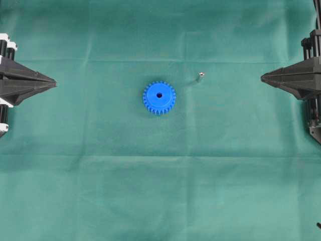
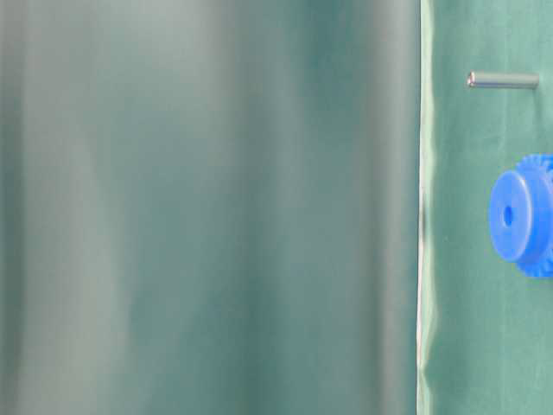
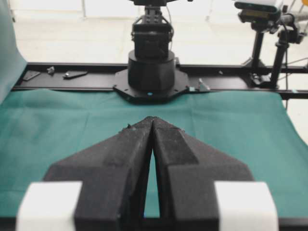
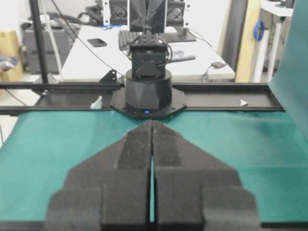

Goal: Insert the shaft placed at a random location into the center hole of the medium gear at another random location.
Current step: 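Move the right gripper left and lower it over the silver shaft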

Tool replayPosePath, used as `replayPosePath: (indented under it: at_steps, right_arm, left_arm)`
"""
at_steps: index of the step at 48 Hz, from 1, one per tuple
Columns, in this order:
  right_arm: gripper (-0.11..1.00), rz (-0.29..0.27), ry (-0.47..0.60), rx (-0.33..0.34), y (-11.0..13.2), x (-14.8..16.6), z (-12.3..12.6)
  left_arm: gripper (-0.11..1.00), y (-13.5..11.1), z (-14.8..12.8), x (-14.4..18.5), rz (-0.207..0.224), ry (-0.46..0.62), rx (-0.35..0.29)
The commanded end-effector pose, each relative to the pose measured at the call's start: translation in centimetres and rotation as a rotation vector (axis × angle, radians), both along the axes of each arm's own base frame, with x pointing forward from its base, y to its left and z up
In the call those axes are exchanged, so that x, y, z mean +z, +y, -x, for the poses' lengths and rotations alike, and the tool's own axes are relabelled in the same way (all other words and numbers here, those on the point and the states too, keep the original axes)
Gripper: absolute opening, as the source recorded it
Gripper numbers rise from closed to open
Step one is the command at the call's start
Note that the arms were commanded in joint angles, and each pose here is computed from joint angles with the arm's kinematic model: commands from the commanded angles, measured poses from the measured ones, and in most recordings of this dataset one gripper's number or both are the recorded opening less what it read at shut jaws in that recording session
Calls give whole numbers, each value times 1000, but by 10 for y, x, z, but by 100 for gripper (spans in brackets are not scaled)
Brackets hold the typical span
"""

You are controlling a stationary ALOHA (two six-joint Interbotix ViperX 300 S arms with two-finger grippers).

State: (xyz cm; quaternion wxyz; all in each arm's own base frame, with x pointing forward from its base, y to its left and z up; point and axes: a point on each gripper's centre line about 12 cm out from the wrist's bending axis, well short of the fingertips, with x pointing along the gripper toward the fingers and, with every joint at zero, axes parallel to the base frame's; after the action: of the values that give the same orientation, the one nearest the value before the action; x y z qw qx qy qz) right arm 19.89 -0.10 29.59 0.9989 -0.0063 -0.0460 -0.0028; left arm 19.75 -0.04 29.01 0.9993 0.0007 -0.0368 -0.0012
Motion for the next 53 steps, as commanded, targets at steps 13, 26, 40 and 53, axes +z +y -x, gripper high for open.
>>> replayPosePath:
  at_steps: [13,26,40,53]
  right_arm:
    - [1,-1,15,-40,-9,-4,-9]
    - [1,-4,78,-92,-21,-27,-25]
    - [67,-22,212,-180,-46,-74,-51]
    - [77,-58,349,-240,-65,-137,-74]
  left_arm:
    - [0,-1,-3,13,-10,-26,-4]
    - [0,-1,-3,12,-14,-17,-5]
    - [0,-1,-3,10,-11,-3,-4]
    - [0,-1,-4,8,-9,3,-4]
